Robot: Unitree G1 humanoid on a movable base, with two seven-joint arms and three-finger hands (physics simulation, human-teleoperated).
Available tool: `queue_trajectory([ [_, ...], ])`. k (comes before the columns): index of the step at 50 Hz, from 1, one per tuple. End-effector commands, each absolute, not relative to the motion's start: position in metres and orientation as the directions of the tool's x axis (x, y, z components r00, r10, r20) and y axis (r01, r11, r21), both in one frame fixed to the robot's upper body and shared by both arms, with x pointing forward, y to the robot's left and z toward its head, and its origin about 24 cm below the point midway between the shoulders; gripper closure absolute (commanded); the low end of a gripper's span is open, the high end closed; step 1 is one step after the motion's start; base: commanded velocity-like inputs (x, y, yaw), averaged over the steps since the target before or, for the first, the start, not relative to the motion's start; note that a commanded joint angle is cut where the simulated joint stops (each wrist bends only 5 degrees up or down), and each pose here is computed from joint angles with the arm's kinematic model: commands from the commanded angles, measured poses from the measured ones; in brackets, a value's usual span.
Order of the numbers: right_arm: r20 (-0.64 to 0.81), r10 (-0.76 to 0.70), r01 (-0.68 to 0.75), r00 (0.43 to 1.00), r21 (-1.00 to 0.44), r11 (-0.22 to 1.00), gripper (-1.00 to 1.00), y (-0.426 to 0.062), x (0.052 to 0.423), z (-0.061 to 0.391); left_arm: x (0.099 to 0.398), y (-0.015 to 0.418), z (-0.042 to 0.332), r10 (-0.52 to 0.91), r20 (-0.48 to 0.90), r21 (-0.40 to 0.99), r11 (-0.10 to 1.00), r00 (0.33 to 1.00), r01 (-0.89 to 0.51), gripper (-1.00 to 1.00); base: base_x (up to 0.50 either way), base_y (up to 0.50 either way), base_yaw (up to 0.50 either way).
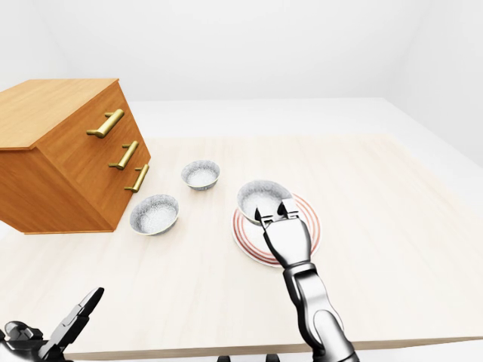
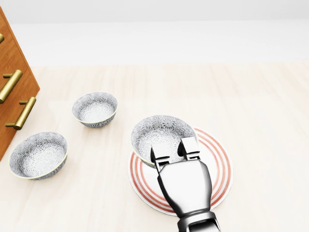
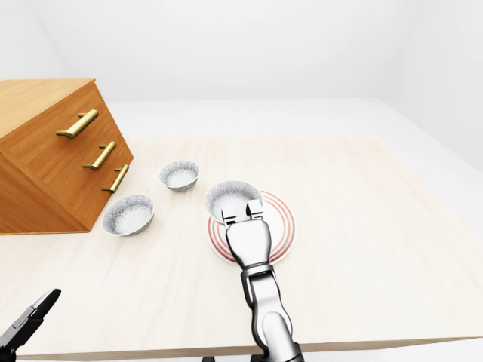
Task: Put the bowl at the front on the plate.
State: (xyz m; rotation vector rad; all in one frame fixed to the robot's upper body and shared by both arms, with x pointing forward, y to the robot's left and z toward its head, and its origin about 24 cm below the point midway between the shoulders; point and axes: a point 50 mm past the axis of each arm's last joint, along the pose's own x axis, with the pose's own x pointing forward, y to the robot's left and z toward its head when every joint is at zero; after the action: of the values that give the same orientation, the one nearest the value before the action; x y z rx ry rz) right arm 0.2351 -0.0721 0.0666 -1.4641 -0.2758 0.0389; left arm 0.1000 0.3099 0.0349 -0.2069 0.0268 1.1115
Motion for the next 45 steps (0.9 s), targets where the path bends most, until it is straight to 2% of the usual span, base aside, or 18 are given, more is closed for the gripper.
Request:
queue_trajectory([
  [1, 0.15, 0.164, 0.152, 0.975, -0.988, 0.005, 1.0, -0.083, 0.237, 0.063, 0.101, 0.31, 0.035, 0.887, -0.125, -0.151, 0.427, 0.446, -0.892, -1.0, 0.0, 0.0, 0.0],
  [4, 0.138, 0.165, 0.144, 0.976, -0.989, -0.02, 1.0, -0.084, 0.236, 0.061, 0.101, 0.31, 0.034, 0.887, -0.125, -0.15, 0.427, 0.445, -0.892, -1.0, 0.0, 0.0, 0.0],
  [12, 0.137, 0.157, 0.141, 0.978, -0.99, -0.013, 1.0, -0.087, 0.232, 0.058, 0.1, 0.311, 0.037, 0.892, -0.108, -0.183, 0.417, 0.44, -0.89, -1.0, 0.0, 0.0, 0.0],
  [45, 0.137, 0.135, 0.134, 0.981, -0.991, 0.027, 1.0, -0.094, 0.235, 0.046, 0.1, 0.31, 0.036, 0.887, -0.122, -0.163, 0.425, 0.446, -0.89, -1.0, 0.0, 0.0, 0.0],
])
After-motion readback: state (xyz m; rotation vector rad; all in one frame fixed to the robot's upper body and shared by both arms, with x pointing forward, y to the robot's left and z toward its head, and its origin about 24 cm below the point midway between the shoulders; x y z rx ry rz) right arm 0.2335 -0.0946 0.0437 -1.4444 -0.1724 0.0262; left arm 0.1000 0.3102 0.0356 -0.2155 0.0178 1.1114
